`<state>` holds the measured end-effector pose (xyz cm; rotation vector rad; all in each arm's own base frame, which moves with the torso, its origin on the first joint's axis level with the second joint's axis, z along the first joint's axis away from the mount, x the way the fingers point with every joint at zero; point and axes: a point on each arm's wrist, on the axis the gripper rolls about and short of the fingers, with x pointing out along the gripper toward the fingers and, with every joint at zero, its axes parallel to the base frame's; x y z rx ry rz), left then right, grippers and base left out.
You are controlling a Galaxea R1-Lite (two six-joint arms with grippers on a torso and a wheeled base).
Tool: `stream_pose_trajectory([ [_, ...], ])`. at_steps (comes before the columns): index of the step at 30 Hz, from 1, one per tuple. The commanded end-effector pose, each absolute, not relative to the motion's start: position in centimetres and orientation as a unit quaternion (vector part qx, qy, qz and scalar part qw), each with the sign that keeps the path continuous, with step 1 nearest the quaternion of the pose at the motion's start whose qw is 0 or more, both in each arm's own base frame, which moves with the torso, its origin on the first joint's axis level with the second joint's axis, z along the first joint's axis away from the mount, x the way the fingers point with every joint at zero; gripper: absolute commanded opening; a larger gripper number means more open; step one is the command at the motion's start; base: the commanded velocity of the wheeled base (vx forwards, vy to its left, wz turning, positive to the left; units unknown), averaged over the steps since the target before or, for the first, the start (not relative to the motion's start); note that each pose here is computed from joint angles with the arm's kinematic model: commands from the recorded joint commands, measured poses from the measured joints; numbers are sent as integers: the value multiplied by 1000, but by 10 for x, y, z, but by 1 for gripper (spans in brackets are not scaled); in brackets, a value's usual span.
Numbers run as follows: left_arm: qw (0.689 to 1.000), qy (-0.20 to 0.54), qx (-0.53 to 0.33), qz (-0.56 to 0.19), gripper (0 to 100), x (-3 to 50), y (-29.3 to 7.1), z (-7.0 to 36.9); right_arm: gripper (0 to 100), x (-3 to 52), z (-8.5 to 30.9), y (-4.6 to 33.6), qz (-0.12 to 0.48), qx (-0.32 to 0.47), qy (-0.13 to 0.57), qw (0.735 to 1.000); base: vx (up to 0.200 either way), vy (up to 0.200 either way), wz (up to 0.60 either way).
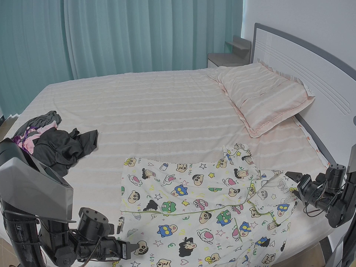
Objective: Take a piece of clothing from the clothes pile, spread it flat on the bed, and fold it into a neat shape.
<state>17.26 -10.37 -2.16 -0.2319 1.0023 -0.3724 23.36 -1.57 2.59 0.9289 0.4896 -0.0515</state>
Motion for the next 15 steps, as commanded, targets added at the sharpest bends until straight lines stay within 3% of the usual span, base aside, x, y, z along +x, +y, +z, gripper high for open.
stream_pose_trajectory([
  [1,856,474,-110,-176,0,169,-102,-17,100,234,26,-16,-22,443,229,866,0,0,0],
  [15,871,440,-58,-213,0,153,-130,-9,100,235,25,-16,-23,443,231,866,0,0,0],
])
